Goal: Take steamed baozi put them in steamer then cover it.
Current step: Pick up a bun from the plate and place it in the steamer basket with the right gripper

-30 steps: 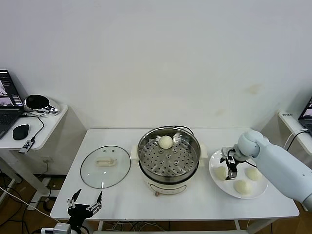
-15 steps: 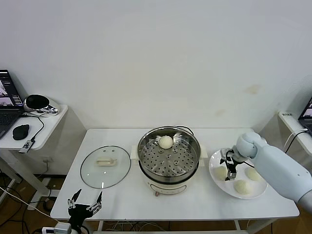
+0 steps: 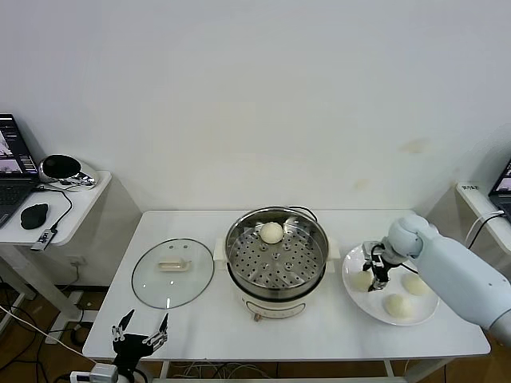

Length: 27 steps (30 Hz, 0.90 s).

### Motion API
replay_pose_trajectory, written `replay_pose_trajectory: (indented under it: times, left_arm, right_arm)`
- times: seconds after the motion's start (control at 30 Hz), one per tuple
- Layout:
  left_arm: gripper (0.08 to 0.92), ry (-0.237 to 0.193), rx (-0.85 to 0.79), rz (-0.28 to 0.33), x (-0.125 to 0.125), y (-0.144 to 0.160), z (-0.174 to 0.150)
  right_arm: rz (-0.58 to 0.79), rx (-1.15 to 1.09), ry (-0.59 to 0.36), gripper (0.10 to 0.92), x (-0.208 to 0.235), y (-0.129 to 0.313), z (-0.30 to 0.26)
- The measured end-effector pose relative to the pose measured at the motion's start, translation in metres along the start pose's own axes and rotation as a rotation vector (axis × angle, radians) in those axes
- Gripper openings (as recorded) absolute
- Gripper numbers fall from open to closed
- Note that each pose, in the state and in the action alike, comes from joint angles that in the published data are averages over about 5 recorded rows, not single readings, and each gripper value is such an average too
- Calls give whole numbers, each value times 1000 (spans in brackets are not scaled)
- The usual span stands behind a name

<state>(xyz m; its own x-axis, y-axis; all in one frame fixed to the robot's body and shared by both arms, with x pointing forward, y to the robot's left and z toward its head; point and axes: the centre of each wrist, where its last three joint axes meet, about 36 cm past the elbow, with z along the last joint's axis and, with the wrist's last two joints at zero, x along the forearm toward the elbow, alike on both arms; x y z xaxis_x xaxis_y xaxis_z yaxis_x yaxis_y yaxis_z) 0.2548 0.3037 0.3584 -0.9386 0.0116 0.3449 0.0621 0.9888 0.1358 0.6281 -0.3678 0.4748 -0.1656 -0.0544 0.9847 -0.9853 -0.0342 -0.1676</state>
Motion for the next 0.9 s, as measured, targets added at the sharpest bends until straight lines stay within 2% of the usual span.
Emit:
replay_pose_trajectory:
  times: [0.13,0.47,0.7,0.9]
  left_arm:
    - [823,-7,-5,-12,-1,1,-3]
    - [823,4,-53,-40,2,8,-12]
    - [823,2,-74,-61,7,13,-21]
    - [823,1,-81,-90,7,15,-28]
  right_arm:
    - [17,4,-8,585,32,-8,1]
    - [58,28,-80,583,151,-43,-27]
    - [73,67,-161,585,226,-64,-84]
    - [31,94,-226,585,255,-75,-149]
